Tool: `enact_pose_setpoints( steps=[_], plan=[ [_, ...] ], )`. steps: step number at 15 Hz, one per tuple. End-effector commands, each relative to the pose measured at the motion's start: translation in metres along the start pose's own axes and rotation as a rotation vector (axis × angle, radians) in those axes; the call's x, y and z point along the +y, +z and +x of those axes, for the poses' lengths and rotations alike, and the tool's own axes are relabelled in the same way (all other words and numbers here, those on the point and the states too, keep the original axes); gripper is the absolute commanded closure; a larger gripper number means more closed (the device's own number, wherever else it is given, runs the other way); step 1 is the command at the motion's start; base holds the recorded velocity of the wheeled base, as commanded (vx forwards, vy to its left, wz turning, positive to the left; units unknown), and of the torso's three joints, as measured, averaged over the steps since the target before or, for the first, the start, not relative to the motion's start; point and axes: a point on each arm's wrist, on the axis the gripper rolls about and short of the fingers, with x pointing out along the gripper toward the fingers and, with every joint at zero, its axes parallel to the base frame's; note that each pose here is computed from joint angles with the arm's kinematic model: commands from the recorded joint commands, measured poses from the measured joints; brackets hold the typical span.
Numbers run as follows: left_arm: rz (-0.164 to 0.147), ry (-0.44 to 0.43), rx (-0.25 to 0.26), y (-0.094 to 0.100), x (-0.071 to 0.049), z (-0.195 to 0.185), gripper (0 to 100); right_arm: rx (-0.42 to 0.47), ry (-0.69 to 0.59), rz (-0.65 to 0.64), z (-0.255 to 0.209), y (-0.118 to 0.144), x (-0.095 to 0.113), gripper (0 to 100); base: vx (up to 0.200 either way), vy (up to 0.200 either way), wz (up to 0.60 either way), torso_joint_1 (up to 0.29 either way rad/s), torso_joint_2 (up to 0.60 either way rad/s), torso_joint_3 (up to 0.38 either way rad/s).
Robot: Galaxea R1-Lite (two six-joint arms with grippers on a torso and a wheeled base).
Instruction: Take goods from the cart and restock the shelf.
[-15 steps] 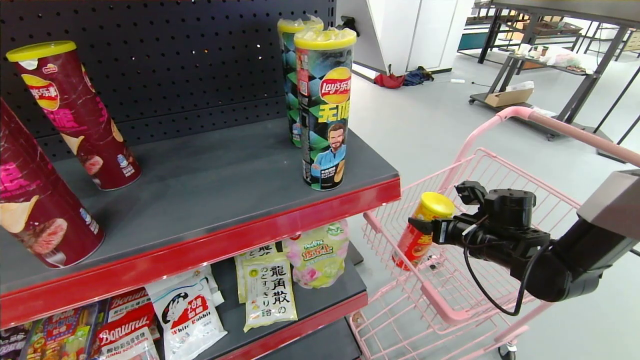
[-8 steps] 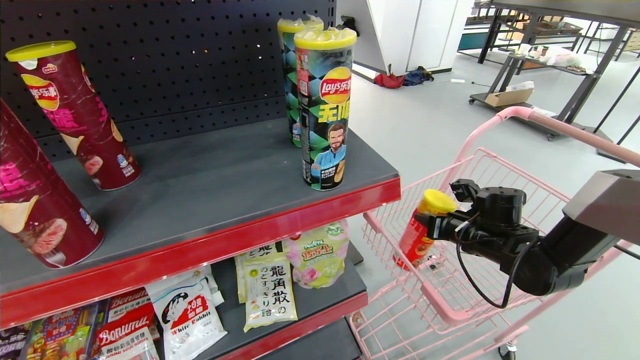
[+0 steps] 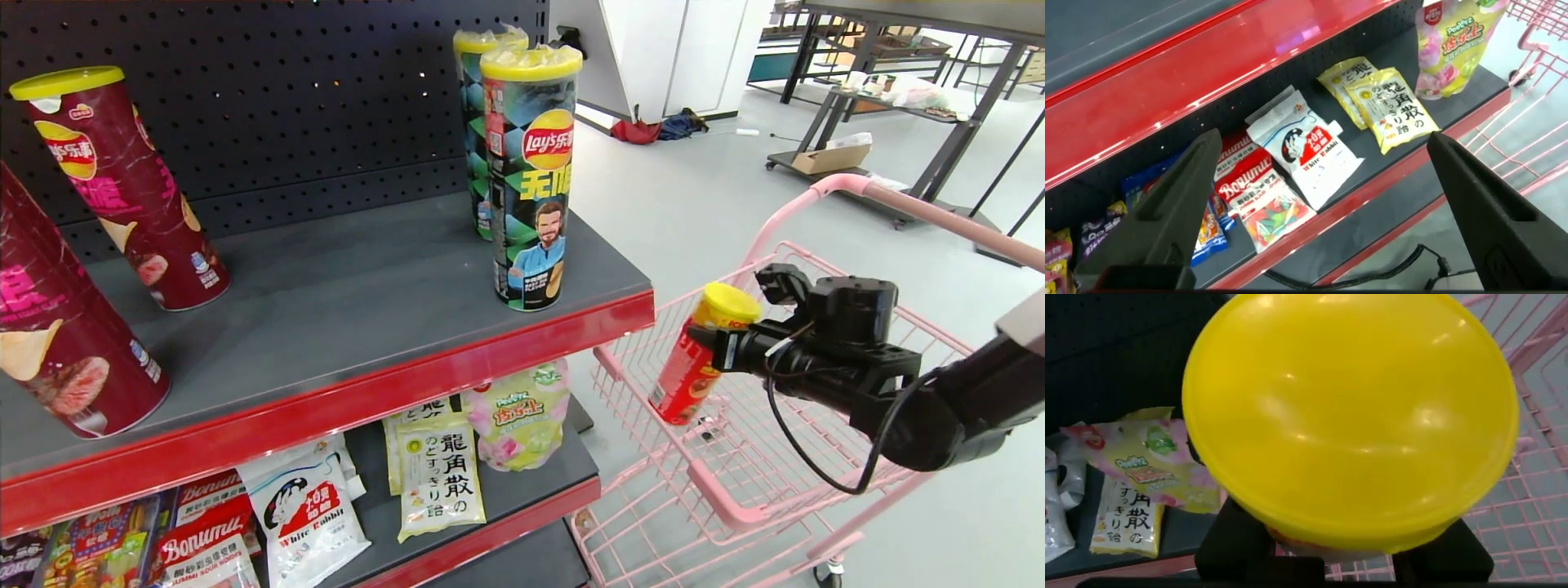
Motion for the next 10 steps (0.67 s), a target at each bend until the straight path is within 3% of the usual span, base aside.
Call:
enact_pose_setpoints(
  steps=[1,3,4,5,6,8,10],
  plan=[
    [-0.001,0.001,-0.005,0.001,0.000,-0.001,0,-0.125,0.006,-0.068,-0.077,0.075,0.019,100,0.000,0.000,0.00,0.000,0.00,0.000],
    [-0.001,-0.001,-0.004,0.001,0.000,0.000,0,-0.150,-0.017,-0.120,-0.119,0.096,0.026,100,0.000,0.000,0.00,0.000,0.00,0.000],
    [-0.002,-0.002,-0.004,0.001,0.000,0.000,0,-0.169,-0.126,-0.169,-0.167,0.100,0.028,100,0.000,0.000,0.00,0.000,0.00,0.000],
    [-0.006,0.015,-0.009,0.003,0.001,-0.002,0,-0.165,-0.210,-0.195,-0.185,0.097,0.027,100,0.000,0.000,0.00,0.000,0.00,0.000],
    [-0.005,0.050,0.015,0.005,0.000,-0.003,0,-0.142,-0.281,-0.224,-0.223,0.083,0.030,100,0.000,0.000,0.00,0.000,0.00,0.000],
    [0.004,0.039,0.060,0.016,0.002,-0.008,0,-0.132,-0.297,-0.215,-0.272,0.047,0.033,100,0.000,0.000,0.00,0.000,0.00,0.000],
    [0.003,-0.030,0.069,0.016,0.001,-0.009,0,-0.100,-0.339,-0.220,-0.304,0.018,0.034,100,0.000,0.000,0.00,0.000,0.00,0.000]
  ],
)
